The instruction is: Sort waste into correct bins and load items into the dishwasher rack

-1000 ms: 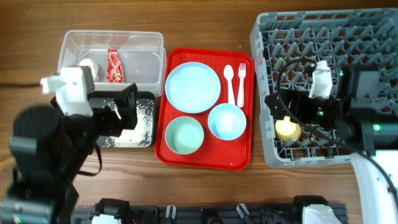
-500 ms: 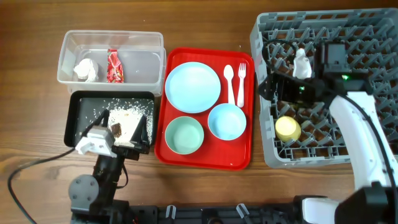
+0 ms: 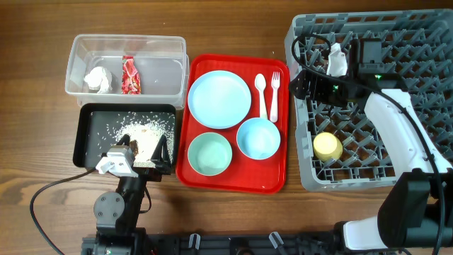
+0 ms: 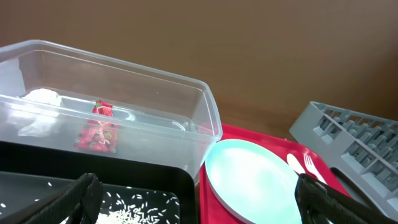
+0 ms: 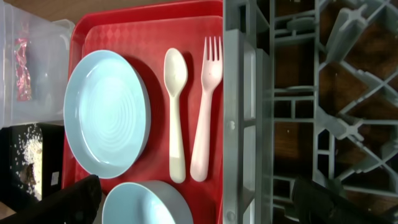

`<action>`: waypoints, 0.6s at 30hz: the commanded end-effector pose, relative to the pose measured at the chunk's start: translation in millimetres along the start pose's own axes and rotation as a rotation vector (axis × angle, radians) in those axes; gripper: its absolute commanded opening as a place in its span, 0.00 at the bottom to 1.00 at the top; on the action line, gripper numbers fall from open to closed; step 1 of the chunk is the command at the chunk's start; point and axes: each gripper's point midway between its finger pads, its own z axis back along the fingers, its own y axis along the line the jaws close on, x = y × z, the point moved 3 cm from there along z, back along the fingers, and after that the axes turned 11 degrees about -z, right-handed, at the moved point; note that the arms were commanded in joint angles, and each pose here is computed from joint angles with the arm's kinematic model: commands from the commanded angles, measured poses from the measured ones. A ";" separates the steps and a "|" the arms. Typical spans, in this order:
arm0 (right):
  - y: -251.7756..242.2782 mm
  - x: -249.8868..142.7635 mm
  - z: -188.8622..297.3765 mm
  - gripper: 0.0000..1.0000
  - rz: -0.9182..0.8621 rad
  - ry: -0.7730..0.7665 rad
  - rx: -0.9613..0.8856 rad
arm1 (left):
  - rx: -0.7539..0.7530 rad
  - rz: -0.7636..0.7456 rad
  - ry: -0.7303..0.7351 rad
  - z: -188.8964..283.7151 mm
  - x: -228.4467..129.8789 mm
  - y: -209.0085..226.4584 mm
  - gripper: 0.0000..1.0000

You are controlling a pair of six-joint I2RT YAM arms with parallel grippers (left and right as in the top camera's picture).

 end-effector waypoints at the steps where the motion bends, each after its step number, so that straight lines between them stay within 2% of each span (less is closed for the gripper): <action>1: -1.6 4.9 -2.1 1.00 0.017 -0.007 -0.005 | 0.006 0.011 0.001 0.2 -1.4 1.5 1.00; 7: -1.4 4.8 -2.1 1.00 0.010 -0.007 -0.004 | 0.006 0.011 0.001 0.2 -1.4 1.5 1.00; 8: -0.3 5.3 -2.1 1.00 -0.035 -0.008 0.003 | 0.006 0.011 0.001 0.2 -1.4 1.5 1.00; 10: 3.3 1.9 -2.0 1.00 -0.243 0.014 0.029 | 0.006 0.011 0.001 0.2 -1.4 1.5 1.00; 11: 11.4 -0.5 -1.3 1.00 -0.234 0.039 0.083 | 0.006 0.011 0.001 0.2 -1.4 1.5 1.00; 12: 18.6 -2.1 0.0 0.91 -0.201 0.055 0.131 | 0.006 0.011 0.001 0.2 -1.4 1.5 1.00; 13: 24.5 -5.2 2.0 0.91 -0.181 0.073 0.163 | 0.006 0.011 0.001 0.2 -1.4 1.5 1.00; 14: 26.9 -8.3 3.7 0.92 -0.176 0.079 0.159 | 0.006 0.011 0.001 0.2 -1.4 1.5 1.00; 15: 32.3 -13.5 7.3 1.00 -0.128 0.070 0.129 | 0.006 0.011 0.001 0.2 -1.4 1.5 1.00; 18: 49.3 -24.8 25.9 1.00 -0.008 -0.009 0.008 | 0.006 0.011 0.001 0.2 -1.4 1.5 1.00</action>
